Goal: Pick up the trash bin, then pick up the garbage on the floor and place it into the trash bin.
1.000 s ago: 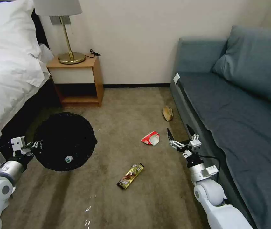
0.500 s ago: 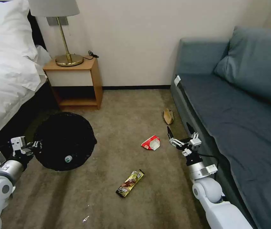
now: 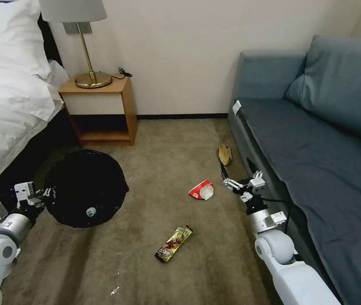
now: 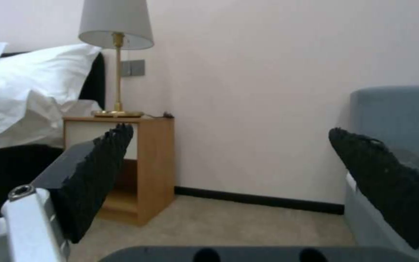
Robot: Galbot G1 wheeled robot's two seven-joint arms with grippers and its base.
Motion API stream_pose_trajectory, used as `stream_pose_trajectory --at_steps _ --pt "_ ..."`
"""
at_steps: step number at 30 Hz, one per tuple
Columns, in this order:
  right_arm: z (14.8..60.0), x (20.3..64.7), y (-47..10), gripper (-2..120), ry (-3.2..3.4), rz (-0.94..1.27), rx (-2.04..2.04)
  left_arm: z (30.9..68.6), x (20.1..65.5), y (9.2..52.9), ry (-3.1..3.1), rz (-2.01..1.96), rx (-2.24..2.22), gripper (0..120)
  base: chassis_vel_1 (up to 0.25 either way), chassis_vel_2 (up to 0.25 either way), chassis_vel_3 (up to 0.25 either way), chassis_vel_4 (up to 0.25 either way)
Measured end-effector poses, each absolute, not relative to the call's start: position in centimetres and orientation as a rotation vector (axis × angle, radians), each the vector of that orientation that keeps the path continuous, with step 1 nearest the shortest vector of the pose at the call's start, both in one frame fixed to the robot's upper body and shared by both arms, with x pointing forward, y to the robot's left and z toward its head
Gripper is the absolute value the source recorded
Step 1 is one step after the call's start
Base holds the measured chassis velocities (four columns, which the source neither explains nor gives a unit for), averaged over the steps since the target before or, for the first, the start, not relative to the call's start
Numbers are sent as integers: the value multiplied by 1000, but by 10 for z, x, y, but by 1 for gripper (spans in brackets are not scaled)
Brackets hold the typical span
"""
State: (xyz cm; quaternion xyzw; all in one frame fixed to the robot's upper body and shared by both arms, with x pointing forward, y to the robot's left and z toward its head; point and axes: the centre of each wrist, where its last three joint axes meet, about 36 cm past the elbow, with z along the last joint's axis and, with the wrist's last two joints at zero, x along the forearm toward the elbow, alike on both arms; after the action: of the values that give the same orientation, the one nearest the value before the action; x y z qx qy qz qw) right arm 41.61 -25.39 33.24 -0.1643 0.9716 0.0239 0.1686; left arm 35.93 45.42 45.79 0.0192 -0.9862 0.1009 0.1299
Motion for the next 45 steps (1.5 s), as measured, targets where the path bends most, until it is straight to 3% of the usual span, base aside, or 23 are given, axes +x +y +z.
stream_pose_trajectory --at_steps 30,37,45 --pt "316 409 -266 100 2744 11 -560 456 363 448 -2870 285 41 2 -61 65 60 -60" --pt "320 407 -317 100 2801 -257 -836 457 365 448 -2871 277 38 2 0 0 0 0" --pt "315 421 -389 100 2794 -493 -1433 454 371 448 -2872 282 32 2 0 0 0 0"
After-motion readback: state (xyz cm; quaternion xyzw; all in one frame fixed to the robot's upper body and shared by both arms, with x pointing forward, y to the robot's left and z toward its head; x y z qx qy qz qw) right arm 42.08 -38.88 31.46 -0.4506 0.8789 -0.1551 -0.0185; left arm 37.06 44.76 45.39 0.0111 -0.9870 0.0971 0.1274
